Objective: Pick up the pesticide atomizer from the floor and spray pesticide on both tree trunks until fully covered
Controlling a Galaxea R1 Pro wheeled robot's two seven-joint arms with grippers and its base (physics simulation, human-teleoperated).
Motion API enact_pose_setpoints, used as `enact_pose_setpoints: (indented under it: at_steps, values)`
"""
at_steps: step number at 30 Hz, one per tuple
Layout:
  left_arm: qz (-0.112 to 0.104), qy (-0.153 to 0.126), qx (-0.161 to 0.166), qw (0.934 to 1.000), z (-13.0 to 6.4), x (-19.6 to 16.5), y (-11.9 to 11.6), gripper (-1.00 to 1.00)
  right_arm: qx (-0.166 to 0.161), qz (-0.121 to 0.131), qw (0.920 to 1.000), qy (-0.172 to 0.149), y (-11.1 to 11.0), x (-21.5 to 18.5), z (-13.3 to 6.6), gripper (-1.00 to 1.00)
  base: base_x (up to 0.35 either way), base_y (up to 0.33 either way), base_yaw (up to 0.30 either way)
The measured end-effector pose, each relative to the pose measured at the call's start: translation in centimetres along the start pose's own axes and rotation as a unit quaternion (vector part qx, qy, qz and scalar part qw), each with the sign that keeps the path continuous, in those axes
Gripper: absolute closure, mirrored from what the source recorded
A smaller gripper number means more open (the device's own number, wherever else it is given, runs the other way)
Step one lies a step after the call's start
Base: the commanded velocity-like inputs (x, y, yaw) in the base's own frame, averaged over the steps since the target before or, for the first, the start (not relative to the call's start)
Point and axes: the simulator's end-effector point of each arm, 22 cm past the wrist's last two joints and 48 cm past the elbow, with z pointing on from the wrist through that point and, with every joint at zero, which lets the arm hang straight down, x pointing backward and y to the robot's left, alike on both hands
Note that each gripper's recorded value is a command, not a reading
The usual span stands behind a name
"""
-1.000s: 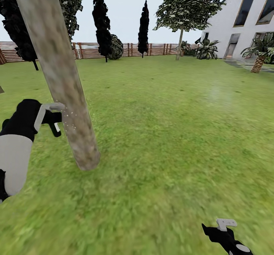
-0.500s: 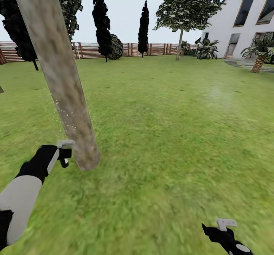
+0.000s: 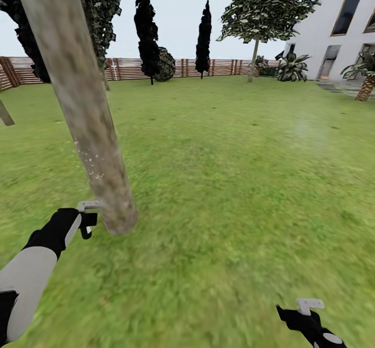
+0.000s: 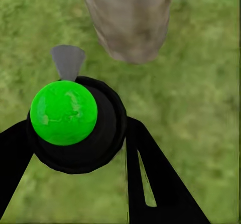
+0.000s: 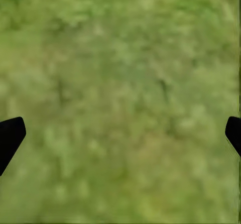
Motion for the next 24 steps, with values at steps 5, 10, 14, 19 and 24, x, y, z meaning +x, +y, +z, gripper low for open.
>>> enact_pose_setpoints:
  at_steps: [5,10,14,19,24]
  values:
    - [0.000,0.002,0.000,1.0000,0.0,0.1,-0.1,1.00,0.000,0.000,1.0000,0.000,0.0,0.0,0.0,-1.00,0.096,-0.263,0.013]
    - [0.000,0.002,0.000,1.0000,0.0,0.2,-0.1,1.00,0.000,0.000,1.0000,-0.001,0.0,-0.1,0.0,-1.00,0.022,-0.268,0.205]
    - [0.000,0.008,-0.005,1.0000,0.1,0.7,0.1,1.00,0.000,0.000,1.0000,-0.002,0.0,-0.2,0.0,-1.00,0.030,-0.270,0.256]
    - [-0.001,0.024,-0.019,0.9995,0.4,2.1,0.7,1.00,0.000,0.000,1.0000,-0.003,0.0,-0.3,-0.1,-1.00,0.206,-0.214,0.217]
    - [0.001,0.039,-0.021,0.9990,0.8,3.4,0.8,1.00,-0.001,0.001,1.0000,-0.004,0.0,-0.4,-0.1,-1.00,0.280,-0.162,0.014]
